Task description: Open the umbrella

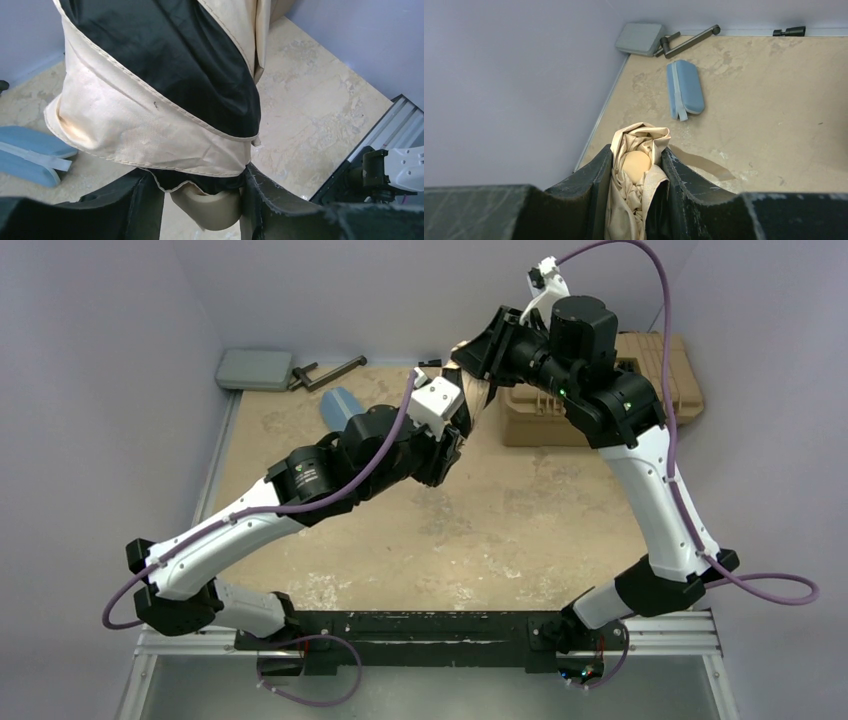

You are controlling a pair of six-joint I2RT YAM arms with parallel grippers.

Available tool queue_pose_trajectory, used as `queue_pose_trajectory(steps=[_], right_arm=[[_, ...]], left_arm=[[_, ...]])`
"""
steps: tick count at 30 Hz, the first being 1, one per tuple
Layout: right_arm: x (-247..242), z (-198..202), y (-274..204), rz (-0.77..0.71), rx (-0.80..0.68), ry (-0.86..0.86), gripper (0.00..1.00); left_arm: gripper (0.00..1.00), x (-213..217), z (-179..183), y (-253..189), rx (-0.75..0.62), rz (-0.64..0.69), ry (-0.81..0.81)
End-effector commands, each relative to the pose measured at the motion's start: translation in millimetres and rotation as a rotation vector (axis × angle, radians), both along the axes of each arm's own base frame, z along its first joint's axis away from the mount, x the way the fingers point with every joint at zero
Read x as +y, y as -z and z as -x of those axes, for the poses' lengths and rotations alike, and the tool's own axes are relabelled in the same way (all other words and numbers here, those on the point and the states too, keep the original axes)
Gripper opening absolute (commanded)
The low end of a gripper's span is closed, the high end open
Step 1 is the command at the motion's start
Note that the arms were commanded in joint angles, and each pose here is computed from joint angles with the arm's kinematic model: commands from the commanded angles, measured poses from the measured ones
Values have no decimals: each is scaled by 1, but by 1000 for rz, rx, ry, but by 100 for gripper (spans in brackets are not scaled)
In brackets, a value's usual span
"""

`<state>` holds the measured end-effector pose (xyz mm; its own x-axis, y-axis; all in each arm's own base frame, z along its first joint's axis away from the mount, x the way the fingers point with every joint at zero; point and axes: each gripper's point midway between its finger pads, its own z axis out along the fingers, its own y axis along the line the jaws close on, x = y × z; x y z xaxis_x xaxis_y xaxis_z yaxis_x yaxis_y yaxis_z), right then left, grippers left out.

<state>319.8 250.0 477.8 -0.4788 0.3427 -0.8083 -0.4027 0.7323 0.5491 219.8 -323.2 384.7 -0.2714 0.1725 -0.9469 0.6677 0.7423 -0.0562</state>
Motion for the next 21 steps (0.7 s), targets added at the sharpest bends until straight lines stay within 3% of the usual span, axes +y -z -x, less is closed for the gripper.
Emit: queue_pose_trajectory(steps=[1,8,13,15,21], right_arm=[[4,15,-30,-70,-67,-53,0],[-15,4,-44,-44,-161,13,0],[-35,-10,-72,-86,-282,6,0],[-35,-12,-82,-104,-310,-10,0],[-47,-24,-89,-142,-299,20,0]], left_arm=[[0,-2,-8,-24,-35,43,-37],[0,-1,28,-22,45,142,119],[0,-12,93,-31,330,375,529],[0,-10,112,-34,378,420,632],[0,13,133,-12,443,376,636]])
